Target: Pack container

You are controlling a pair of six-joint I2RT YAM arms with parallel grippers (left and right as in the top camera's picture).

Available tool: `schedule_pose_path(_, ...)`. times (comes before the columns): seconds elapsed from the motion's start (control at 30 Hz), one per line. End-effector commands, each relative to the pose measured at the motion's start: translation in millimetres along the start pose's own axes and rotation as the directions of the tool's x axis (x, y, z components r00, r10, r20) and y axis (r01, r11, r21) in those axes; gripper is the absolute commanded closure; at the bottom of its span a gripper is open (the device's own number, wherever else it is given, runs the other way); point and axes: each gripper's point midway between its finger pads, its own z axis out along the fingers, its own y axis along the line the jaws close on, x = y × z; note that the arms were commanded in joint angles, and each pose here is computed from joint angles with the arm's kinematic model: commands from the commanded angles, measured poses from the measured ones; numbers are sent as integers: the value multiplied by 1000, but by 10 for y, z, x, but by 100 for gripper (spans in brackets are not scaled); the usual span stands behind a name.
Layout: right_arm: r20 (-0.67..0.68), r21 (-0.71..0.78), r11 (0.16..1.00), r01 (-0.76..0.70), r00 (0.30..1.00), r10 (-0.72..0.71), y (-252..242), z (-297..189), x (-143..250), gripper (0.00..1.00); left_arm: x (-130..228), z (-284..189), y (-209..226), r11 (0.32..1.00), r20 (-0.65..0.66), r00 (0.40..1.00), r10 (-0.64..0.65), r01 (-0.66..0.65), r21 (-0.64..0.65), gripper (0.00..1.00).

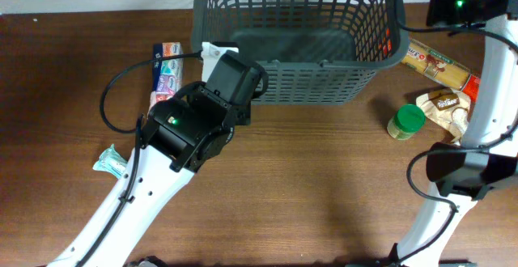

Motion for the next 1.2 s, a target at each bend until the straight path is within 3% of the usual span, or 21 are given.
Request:
schedule_pose_path(0.0,-10,-49,998,31,999,-32,44,98,9,96,-36,-67,-42,1000,16,1000,20,-21,23,98)
schedule_pose_path(0.47,-1,-188,977,98,995,-100,243,277,-6,96,-37,-67,-42,1000,16,1000,20,-21,22,98)
schedule_pose_path(1.17,1,-257,962,96,995,-99,350,343,-6,96,-38,-67,-42,1000,17,1000,20,-21,22,98)
